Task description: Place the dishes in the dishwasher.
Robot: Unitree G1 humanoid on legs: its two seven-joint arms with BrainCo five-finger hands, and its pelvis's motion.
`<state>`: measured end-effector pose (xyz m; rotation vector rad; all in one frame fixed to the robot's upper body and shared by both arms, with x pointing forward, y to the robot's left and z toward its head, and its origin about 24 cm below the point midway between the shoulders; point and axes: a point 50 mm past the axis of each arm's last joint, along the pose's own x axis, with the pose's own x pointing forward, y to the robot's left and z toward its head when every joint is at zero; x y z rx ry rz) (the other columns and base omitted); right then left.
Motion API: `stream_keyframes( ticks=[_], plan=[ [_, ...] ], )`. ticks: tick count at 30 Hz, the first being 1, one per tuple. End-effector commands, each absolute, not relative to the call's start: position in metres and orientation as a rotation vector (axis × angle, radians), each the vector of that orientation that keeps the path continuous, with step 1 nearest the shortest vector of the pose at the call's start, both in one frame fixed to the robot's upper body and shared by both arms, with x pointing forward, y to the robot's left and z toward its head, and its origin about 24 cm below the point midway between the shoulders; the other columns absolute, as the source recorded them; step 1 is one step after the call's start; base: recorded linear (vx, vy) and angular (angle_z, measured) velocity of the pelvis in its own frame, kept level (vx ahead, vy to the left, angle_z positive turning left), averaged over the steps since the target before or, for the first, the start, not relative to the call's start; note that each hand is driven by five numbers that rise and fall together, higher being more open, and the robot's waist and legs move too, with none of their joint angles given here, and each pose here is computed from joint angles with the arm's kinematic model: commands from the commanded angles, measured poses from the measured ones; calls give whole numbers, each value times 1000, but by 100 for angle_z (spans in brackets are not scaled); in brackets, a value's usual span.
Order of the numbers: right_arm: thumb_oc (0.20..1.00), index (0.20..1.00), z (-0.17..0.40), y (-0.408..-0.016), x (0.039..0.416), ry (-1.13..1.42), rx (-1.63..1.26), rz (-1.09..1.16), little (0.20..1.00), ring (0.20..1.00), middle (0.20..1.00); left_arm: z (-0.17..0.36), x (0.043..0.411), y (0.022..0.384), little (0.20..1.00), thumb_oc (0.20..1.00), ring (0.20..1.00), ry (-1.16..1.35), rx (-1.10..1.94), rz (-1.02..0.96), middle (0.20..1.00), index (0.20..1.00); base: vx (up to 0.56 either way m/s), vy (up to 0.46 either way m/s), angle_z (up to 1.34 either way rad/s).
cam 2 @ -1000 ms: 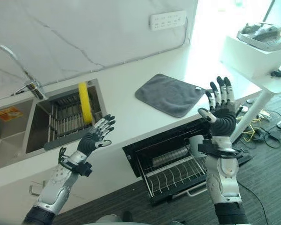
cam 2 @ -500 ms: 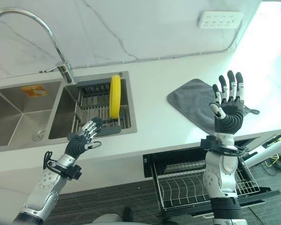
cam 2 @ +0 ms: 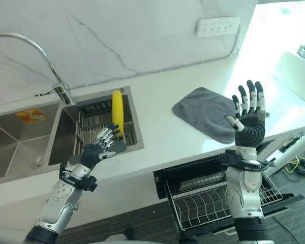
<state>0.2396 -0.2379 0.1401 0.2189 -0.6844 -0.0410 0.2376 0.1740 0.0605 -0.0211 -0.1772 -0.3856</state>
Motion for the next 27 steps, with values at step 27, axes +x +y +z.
stream_keyframes(
  ticks=[27],
  plan=[
    [1000, 1000, 165, -212, 239, -729, 208, 36, 1000, 1000, 1000, 123, 231, 236, 1000, 1000, 1000, -479, 125, 128, 1000, 1000, -13, -25, -3]
  ],
)
